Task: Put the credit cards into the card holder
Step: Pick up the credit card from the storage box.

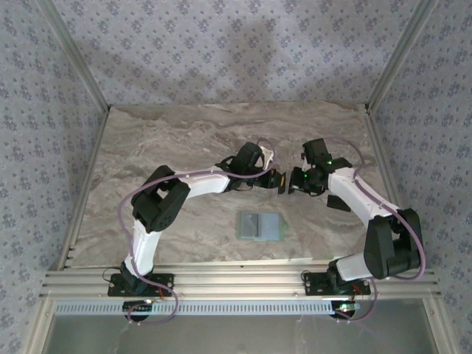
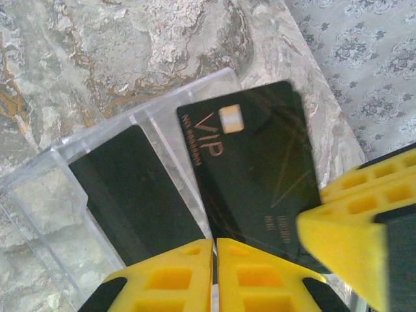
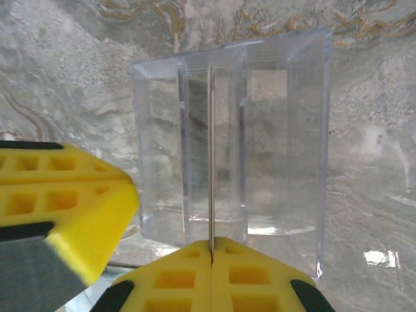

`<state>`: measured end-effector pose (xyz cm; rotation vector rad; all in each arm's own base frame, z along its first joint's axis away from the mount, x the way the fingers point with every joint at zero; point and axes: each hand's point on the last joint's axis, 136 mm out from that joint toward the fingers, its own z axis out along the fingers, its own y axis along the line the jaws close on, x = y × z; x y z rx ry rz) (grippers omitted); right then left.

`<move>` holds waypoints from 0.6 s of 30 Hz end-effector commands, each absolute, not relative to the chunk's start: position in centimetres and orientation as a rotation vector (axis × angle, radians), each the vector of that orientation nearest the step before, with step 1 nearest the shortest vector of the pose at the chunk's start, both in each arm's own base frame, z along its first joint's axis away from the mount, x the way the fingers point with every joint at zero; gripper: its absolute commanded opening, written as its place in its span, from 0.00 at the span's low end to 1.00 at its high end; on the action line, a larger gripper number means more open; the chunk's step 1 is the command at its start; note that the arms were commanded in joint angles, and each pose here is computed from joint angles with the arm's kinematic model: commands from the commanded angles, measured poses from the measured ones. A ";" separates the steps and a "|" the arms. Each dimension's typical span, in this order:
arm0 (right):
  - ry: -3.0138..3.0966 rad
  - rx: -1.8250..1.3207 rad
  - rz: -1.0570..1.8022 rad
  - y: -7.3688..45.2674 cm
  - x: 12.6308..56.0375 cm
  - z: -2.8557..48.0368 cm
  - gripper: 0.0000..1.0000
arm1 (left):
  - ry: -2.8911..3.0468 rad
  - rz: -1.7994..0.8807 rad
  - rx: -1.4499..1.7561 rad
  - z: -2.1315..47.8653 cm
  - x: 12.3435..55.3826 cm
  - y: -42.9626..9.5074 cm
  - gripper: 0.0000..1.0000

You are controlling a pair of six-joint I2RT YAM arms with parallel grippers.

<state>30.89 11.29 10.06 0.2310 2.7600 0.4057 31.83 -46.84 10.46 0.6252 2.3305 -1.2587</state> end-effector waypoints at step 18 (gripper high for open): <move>2.758 0.330 0.488 10.1 30.2 9.8 0.02 | 2.307 -1.365 0.704 10.7 30.8 -50.5 0.00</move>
